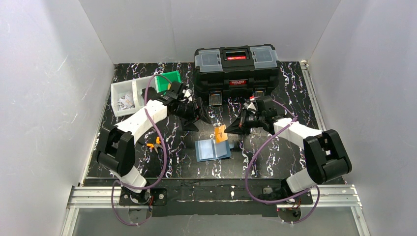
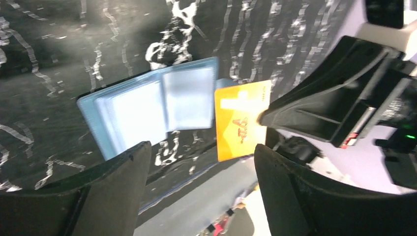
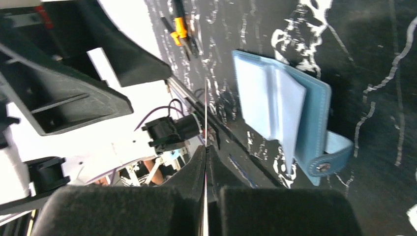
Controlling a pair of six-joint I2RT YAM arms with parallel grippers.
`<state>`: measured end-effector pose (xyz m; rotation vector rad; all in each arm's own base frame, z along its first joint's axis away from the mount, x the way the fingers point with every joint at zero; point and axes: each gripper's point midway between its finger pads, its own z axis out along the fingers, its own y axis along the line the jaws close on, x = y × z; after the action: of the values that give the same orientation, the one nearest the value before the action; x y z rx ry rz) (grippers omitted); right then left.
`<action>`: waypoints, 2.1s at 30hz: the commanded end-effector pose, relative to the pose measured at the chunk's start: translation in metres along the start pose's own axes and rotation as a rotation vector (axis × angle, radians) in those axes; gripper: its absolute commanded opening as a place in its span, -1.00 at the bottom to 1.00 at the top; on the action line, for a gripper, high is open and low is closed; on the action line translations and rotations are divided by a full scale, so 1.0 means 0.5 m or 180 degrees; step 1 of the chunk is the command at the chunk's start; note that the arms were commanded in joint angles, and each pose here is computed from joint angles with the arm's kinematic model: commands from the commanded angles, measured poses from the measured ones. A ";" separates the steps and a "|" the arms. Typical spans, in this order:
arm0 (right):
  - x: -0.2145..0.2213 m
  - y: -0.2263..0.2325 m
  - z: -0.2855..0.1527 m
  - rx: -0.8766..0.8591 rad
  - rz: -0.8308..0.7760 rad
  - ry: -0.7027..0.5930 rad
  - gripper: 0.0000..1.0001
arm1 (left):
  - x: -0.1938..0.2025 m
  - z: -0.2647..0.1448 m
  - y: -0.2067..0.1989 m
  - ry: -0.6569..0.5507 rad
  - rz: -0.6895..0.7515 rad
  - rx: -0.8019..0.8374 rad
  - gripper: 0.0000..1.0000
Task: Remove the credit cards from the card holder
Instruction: Remove the credit card from the card holder, then place the credit card in the storage box.
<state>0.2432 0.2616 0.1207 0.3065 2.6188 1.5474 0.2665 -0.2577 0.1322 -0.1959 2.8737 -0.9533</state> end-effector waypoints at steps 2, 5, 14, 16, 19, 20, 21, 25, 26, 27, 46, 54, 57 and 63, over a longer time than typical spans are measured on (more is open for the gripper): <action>-0.014 0.122 -0.031 -0.0625 -0.0084 -0.0001 -0.97 | 0.006 -0.036 -0.101 0.0140 -0.0282 0.1038 0.54; -0.015 0.142 -0.034 -0.0764 -0.0042 0.0020 -0.97 | 0.004 -0.035 -0.109 0.0174 -0.0371 0.1205 0.56; -0.015 0.159 -0.035 -0.0977 0.0069 0.0086 -0.97 | -0.003 -0.031 -0.140 0.0243 -0.0616 0.1707 0.52; -0.015 0.161 -0.035 -0.0998 0.0077 0.0099 -0.97 | -0.006 -0.030 -0.145 0.0253 -0.0661 0.1798 0.47; -0.014 0.162 -0.033 -0.1004 0.0081 0.0117 -0.97 | -0.006 -0.028 -0.150 0.0300 -0.0766 0.1915 0.30; -0.015 0.161 -0.033 -0.1003 0.0082 0.0114 -0.97 | -0.008 -0.029 -0.154 0.0302 -0.0784 0.1968 0.23; -0.015 0.160 -0.032 -0.0997 0.0091 0.0118 -0.97 | -0.009 -0.030 -0.157 0.0306 -0.0807 0.2010 0.15; -0.015 0.160 -0.032 -0.0997 0.0091 0.0127 -0.97 | -0.011 -0.035 -0.166 0.0315 -0.0838 0.2106 -0.27; -0.015 0.159 -0.031 -0.0992 0.0094 0.0129 -0.97 | -0.010 -0.034 -0.166 0.0321 -0.0845 0.2109 -0.39; -0.015 0.160 -0.031 -0.0991 0.0086 0.0125 -0.97 | -0.009 -0.035 -0.167 0.0334 -0.0840 0.2114 -0.54; -0.012 0.123 -0.058 -0.0259 -0.0176 -0.0172 0.97 | -0.004 -0.060 -0.171 0.0160 -0.0540 0.1873 -1.00; -0.023 0.084 -0.091 0.0302 -0.0240 -0.0552 0.97 | -0.007 -0.083 -0.140 -0.0017 -0.0366 0.1430 -1.00; -0.027 0.069 -0.110 0.0508 -0.0267 -0.0723 0.97 | -0.022 -0.093 -0.110 -0.0178 -0.0328 0.1160 -1.00; -0.031 0.043 -0.149 0.0863 -0.0354 -0.0994 0.97 | -0.081 -0.139 -0.037 -0.0692 -0.0204 0.0426 -1.00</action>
<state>0.2449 0.2243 0.1680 0.3848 2.5667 1.1840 0.2929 -0.2653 0.1967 -0.3833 2.5949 -1.3660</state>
